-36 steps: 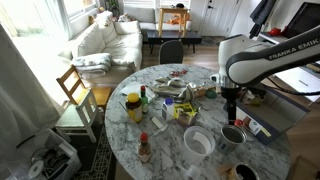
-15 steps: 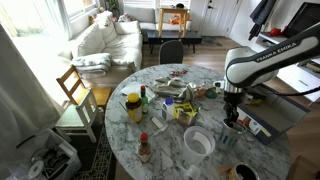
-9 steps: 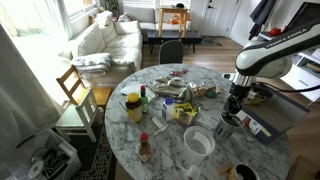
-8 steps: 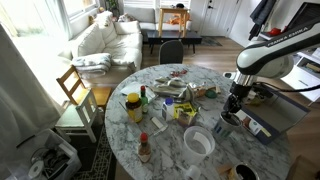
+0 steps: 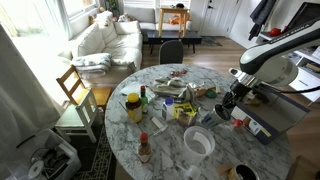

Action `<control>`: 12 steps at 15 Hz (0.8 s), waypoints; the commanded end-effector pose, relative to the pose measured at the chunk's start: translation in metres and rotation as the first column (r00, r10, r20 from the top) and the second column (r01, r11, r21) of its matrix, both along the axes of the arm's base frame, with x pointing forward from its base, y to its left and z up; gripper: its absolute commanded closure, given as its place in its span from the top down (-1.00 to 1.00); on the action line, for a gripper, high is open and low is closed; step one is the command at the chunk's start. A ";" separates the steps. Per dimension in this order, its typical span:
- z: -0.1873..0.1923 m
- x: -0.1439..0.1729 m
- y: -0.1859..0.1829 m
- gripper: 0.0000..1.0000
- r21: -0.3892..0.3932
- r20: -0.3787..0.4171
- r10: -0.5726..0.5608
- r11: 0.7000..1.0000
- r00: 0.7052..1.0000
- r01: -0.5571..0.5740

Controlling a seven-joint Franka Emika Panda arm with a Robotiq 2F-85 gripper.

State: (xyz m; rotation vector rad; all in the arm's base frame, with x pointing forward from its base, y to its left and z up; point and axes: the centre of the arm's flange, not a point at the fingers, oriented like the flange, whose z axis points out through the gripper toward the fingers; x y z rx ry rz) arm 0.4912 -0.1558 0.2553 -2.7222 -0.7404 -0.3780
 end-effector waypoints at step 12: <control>-0.003 -0.036 0.016 0.63 -0.249 -0.170 0.067 0.962 0.983 -0.108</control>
